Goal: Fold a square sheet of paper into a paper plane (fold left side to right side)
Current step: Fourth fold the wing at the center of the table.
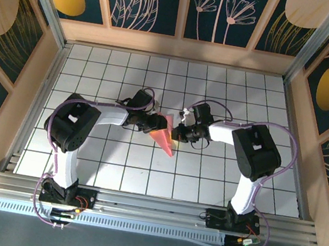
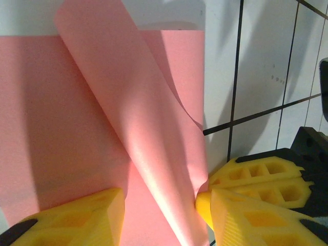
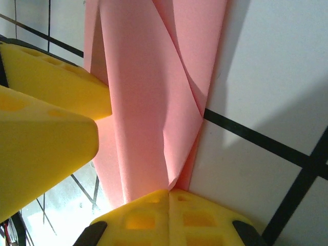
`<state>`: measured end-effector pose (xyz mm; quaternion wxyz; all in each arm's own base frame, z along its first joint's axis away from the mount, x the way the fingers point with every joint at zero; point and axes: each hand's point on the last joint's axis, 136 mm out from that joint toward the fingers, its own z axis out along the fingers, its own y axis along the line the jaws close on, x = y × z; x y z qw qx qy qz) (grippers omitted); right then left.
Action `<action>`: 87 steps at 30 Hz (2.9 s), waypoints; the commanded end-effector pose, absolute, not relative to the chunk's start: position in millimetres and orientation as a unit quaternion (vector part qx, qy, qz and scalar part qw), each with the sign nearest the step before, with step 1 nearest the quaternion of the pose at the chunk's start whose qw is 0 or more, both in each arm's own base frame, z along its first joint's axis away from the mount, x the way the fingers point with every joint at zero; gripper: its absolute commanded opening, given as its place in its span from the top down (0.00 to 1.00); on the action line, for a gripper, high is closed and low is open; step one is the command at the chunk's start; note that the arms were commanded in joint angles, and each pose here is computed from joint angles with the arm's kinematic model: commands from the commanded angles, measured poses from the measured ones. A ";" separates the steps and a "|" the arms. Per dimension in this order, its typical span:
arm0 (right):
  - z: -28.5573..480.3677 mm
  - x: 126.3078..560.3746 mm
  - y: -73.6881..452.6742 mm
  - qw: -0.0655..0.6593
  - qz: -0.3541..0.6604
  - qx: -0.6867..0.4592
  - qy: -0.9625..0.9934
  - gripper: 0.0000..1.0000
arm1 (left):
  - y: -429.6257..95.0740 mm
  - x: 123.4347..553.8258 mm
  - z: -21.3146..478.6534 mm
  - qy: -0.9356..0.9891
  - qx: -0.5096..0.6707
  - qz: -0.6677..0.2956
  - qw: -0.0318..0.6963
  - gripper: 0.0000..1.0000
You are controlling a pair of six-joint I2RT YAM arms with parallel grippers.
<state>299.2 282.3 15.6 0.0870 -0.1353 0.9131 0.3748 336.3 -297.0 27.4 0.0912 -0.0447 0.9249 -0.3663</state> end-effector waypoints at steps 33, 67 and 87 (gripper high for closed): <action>-48.0 271.2 250.8 0.014 0.263 -0.103 0.959 1.00 | -318.2 337.8 18.2 0.927 -0.010 -0.367 0.083 0.94; 50.8 300.1 282.7 0.096 0.400 -0.115 0.904 0.74 | -284.6 315.1 -30.8 0.952 -0.035 -0.296 0.066 0.99; 63.0 227.2 289.2 0.023 0.473 -0.146 0.868 1.00 | -282.6 315.5 -30.3 0.954 -0.035 -0.290 0.069 1.00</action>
